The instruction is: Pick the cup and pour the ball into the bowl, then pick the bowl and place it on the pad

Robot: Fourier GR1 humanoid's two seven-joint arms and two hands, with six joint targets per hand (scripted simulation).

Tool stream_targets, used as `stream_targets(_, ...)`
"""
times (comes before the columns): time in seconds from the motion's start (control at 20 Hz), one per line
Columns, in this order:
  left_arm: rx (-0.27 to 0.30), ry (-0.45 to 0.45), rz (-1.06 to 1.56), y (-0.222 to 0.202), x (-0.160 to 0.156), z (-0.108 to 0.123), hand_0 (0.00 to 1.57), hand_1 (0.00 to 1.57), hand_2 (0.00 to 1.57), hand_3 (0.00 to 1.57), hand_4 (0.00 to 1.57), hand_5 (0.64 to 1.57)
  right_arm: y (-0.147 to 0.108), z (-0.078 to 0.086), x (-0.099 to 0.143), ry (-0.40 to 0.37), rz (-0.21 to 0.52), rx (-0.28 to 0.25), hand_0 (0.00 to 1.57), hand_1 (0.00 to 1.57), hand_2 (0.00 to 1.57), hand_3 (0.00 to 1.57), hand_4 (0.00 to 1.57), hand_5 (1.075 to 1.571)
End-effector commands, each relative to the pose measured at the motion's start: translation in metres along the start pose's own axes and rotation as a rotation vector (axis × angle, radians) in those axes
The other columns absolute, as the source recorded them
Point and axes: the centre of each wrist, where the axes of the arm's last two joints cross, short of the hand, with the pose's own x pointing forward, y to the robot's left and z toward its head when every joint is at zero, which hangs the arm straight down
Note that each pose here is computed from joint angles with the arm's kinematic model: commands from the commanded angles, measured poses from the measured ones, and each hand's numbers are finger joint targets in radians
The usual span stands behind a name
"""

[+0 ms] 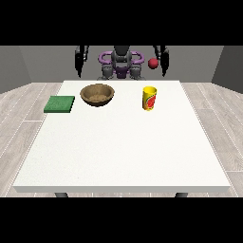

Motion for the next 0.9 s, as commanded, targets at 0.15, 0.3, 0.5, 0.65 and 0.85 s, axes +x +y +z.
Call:
stream_targets(0.15, -0.006, -0.037, -0.039, 0.009, 0.028, -0.002, 0.0, 0.0, 0.0, 0.0, 0.0, 1.524, -0.012, -0.001, 0.023, -0.012, 0.029, -0.011, 0.0, 0.0, 0.0, 0.0, 0.0, 1.568)
stream_targets(0.3, 0.007, -0.031, 0.242, -0.016, 0.004, 0.026, 0.0, 0.0, 0.0, 0.0, 0.0, 1.524, -0.006, 0.032, -0.012, 0.042, -0.169, -0.08, 0.0, 0.0, 0.0, 0.0, 0.0, 1.568)
stream_targets(0.5, -0.067, -0.099, 0.286, -0.039, 0.026, 0.038, 0.0, 0.0, 0.0, 0.0, 0.0, 1.525, -0.031, 0.012, 0.012, -0.022, -0.153, -0.124, 0.0, 0.0, 0.0, 0.0, 0.0, 1.567)
stream_targets(0.65, -0.035, -0.203, 0.227, -0.028, 0.048, 0.032, 0.0, 0.0, 0.0, 0.0, 0.0, 1.507, -0.042, 0.018, 0.005, -0.12, -0.156, -0.11, 0.0, 0.0, 0.0, 0.0, 0.0, 1.566)
stream_targets(0.85, -0.03, -0.288, 0.14, -0.03, 0.064, 0.011, 0.0, 0.0, 0.0, 0.0, 0.0, 1.453, -0.008, -0.003, 0.019, -0.163, -0.12, -0.055, 0.0, 0.0, 0.0, 0.0, 0.0, 1.566)
